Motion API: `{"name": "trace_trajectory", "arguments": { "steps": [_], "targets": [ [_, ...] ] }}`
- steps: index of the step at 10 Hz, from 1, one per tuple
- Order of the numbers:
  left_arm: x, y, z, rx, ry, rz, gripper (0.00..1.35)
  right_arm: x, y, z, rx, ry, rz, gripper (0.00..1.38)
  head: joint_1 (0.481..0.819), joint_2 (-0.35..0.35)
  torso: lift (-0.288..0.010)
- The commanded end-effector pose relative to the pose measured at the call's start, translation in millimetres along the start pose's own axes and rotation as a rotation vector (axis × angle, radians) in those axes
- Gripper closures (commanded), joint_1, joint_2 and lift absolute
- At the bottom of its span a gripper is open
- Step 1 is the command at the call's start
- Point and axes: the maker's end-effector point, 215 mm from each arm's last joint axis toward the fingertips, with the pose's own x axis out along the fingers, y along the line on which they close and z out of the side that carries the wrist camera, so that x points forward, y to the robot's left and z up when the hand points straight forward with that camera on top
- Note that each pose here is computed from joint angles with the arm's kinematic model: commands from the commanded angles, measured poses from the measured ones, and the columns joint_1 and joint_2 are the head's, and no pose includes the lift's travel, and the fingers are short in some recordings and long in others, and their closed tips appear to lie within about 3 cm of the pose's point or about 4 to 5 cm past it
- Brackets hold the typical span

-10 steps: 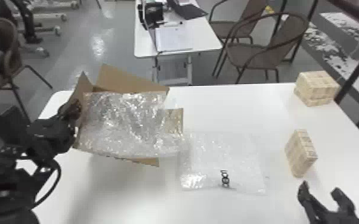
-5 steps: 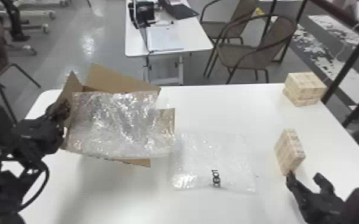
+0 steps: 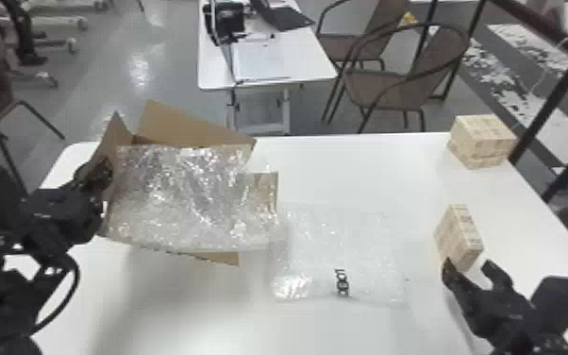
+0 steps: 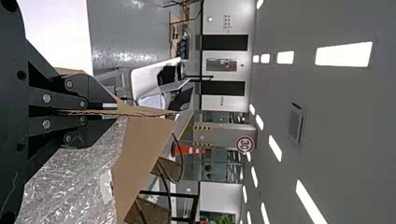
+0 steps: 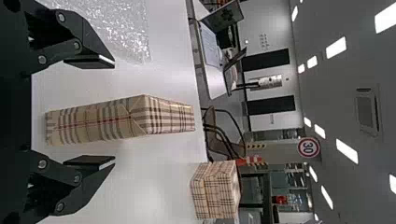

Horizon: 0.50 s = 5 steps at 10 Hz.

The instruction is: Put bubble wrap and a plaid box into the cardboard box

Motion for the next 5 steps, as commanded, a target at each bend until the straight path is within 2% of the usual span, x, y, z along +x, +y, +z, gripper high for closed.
{"name": "trace_trajectory", "arguments": {
  "steps": [1, 5],
  "targets": [
    [-1, 1, 0, -0.002, 0.0, 0.002, 1.22, 8, -1, 1, -0.001, -0.002, 0.002, 0.53, 0.695, -0.005, -0.109],
    [-2, 0, -4, -0.003, 0.006, 0.002, 1.22, 27, 4, 11, -0.016, -0.017, 0.027, 0.52, 0.695, -0.001, -0.109]
  ]
}}
